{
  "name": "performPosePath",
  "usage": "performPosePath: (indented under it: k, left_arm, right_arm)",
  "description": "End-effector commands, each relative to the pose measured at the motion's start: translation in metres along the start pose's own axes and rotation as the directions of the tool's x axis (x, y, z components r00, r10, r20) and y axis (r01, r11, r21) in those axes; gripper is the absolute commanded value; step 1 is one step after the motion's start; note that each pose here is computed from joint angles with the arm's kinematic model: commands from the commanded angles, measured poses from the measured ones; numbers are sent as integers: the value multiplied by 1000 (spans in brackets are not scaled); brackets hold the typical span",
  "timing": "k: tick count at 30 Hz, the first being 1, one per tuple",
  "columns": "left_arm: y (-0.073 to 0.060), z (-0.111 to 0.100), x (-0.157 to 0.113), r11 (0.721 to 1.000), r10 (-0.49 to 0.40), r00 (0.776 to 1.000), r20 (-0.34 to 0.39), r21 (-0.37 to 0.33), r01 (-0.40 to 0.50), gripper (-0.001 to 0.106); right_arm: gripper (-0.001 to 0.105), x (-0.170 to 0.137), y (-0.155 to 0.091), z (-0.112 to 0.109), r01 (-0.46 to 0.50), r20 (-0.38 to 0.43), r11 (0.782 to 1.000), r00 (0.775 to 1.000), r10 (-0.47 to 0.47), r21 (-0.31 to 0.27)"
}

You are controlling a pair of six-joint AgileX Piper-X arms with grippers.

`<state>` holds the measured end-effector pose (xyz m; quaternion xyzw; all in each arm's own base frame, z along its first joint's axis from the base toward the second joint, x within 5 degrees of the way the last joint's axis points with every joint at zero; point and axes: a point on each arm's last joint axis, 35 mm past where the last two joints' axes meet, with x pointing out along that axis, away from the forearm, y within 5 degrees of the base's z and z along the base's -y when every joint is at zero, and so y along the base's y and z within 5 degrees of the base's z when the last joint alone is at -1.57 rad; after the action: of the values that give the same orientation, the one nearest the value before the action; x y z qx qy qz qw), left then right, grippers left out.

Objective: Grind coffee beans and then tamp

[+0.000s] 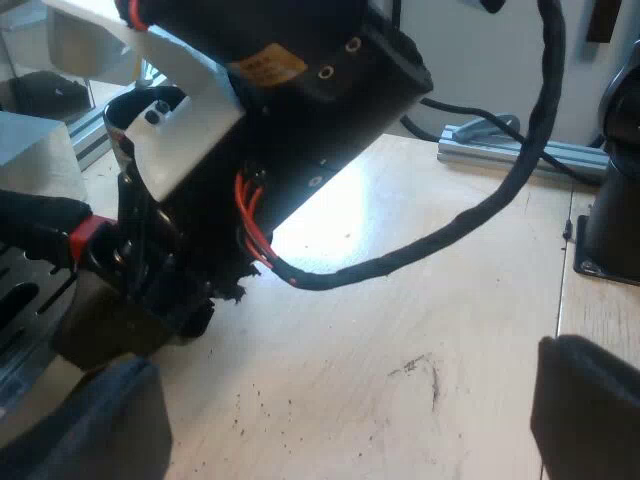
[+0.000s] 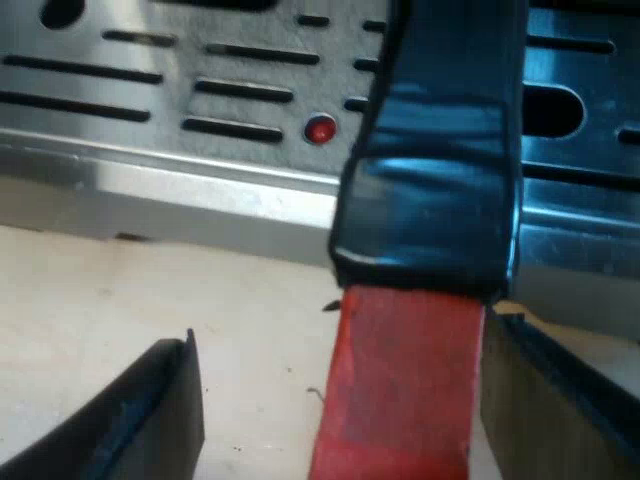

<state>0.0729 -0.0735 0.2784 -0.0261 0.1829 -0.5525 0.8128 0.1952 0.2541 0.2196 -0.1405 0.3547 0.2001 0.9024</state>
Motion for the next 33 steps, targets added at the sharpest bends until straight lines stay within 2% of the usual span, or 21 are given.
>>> performPosePath:
  k: [1, 8, 13, 16, 21, 23, 29, 33]
  left_arm:
    - [-1, 0, 0, 1000, 2, 1000, 5, 4, -2, 75]
    - [-1, 0, 0, 1000, 2, 1000, 5, 4, -2, 75]
    - [-1, 0, 0, 1000, 2, 1000, 5, 4, -2, 75]
    - [-1, 0, 0, 1000, 2, 1000, 5, 4, -2, 75]
    - [-1, 0, 0, 1000, 2, 1000, 5, 4, -2, 75]
    - [-1, 0, 0, 1000, 2, 1000, 5, 4, -2, 75]
    - [-1, 0, 0, 1000, 2, 1000, 5, 4, -2, 75]
    - [-1, 0, 0, 1000, 2, 1000, 5, 4, -2, 75]
  right_arm:
    - [62, 1, -2, 1, -7, 31, 1000, 999, 7, -2]
    - [61, 1, -2, 1, -7, 31, 1000, 1000, 7, -2]
    - [40, 1, -2, 1, -7, 31, 1000, 1000, 7, -2]
    - [32, 1, -2, 1, -7, 31, 1000, 1000, 7, -2]
    - [6, 1, -2, 1, -7, 29, 1000, 1000, 7, -2]
    - [0, 1, -2, 1, -7, 29, 1000, 1000, 7, -2]
    - [0, -3, 1, 0, -16, 34, 1000, 999, 17, -11]
    - [0, -16, 6, 0, 32, 74, 999, 997, -31, -16]
